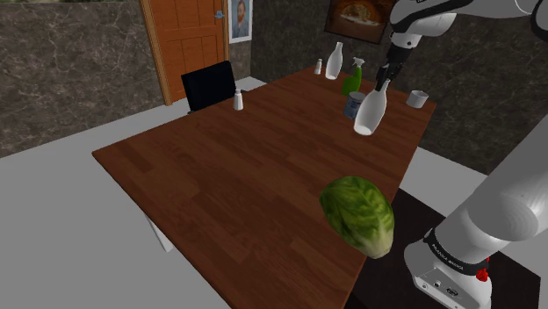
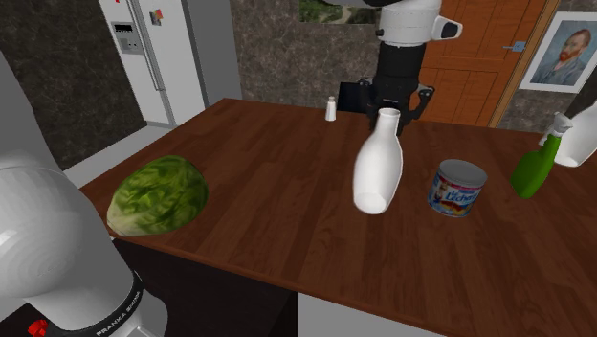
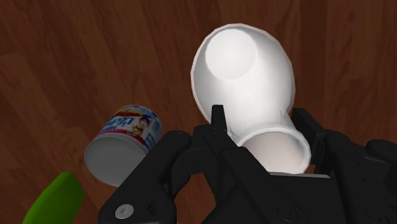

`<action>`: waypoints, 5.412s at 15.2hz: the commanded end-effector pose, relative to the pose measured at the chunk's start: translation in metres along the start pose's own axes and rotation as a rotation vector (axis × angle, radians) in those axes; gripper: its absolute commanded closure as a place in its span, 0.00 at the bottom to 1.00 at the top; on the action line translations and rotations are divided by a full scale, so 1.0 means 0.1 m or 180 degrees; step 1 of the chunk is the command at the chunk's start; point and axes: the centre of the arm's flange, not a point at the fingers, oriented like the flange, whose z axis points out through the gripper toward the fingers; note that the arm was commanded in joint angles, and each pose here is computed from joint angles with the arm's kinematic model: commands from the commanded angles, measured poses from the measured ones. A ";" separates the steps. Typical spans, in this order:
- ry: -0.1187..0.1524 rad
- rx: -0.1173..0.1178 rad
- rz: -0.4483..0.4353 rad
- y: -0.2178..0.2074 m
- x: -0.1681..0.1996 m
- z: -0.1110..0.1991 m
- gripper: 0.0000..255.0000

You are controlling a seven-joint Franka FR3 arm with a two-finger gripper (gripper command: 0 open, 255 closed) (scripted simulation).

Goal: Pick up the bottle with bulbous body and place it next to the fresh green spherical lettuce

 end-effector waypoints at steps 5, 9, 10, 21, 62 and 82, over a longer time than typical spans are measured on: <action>0.0000 0.0000 0.0000 0.01 0.02 -0.32 1.00; 0.0000 0.0000 0.0000 0.01 0.04 -0.53 1.00; 0.0000 0.0000 0.0000 0.01 0.04 -0.59 1.00; 0.0000 0.0000 0.0000 0.01 0.07 -1.17 1.00; 0.0000 0.0000 -0.0001 -1.34 -0.36 -2.76 1.00; 0.0000 0.0000 0.0000 -2.57 -0.84 -2.27 1.00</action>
